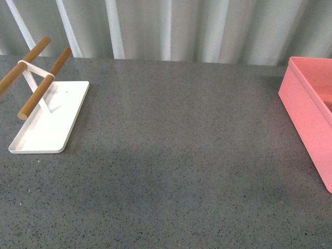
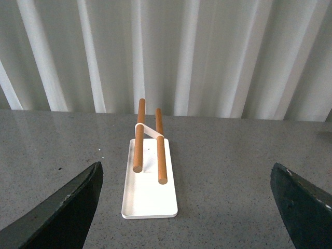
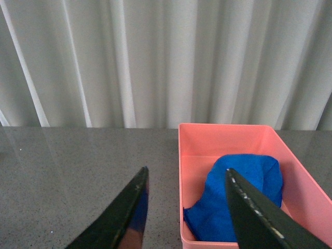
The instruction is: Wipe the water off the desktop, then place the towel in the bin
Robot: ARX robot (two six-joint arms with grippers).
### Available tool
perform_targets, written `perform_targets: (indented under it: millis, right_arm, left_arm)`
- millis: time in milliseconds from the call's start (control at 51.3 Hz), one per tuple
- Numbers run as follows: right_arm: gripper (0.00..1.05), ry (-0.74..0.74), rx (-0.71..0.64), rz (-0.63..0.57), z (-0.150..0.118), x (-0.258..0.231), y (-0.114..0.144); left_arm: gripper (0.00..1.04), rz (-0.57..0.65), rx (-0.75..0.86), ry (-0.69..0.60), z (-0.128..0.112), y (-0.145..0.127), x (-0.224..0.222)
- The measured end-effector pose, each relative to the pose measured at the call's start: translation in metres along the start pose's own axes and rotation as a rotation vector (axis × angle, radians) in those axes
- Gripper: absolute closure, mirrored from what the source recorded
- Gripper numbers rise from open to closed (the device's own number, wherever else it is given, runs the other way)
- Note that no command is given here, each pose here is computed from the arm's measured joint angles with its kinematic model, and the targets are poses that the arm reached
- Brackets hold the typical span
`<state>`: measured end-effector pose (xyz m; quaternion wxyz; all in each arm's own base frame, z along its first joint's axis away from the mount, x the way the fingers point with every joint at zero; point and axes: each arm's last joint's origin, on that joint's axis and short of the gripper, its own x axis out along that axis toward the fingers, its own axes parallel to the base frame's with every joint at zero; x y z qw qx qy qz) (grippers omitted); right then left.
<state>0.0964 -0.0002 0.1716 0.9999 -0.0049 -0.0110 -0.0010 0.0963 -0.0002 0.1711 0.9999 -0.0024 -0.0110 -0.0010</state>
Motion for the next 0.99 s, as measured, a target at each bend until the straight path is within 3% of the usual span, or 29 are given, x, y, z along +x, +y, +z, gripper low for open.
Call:
perform_targets:
  millis: [273, 312, 994]
  right_arm:
    - [0.07, 0.000, 0.000, 0.000, 0.0000, 0.0000, 0.0000]
    - [0.05, 0.000, 0.001, 0.000, 0.0000, 0.0000, 0.0000]
    - [0.07, 0.000, 0.000, 0.000, 0.0000, 0.0000, 0.0000]
  left_arm:
    - [0.07, 0.000, 0.000, 0.000, 0.0000, 0.0000, 0.0000]
    - [0.07, 0.000, 0.000, 0.000, 0.0000, 0.0000, 0.0000]
    - [0.07, 0.000, 0.000, 0.000, 0.0000, 0.0000, 0.0000]
